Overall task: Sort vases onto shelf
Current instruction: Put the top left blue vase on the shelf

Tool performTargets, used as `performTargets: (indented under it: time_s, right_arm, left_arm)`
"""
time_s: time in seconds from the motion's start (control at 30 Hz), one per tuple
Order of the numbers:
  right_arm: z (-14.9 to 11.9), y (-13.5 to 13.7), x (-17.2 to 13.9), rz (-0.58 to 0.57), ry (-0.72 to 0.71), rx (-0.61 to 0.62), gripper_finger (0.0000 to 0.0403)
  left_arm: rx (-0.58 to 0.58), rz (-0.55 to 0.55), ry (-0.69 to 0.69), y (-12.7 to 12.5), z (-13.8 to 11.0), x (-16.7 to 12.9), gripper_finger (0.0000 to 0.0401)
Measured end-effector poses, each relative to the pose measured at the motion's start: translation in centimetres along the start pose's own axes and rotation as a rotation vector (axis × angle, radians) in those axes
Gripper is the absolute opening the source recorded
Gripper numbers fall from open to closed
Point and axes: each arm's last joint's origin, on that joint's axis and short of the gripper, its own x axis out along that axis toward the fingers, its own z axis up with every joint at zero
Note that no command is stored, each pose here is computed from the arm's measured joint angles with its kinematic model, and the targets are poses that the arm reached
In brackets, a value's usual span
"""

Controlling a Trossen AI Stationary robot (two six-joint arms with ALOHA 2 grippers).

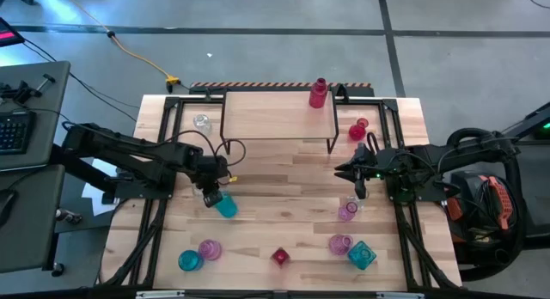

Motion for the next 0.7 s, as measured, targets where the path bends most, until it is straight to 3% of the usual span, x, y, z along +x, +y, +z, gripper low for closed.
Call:
performTargets:
  time_s: [0.7]
  right_arm:
    - [-0.12,-0.05,0.27,-0.025,0.011,-0.002,0.0074]
  left_arm:
    - [0.013,-0.012,-0.009,-0.09,0.09,-0.13,0.0016]
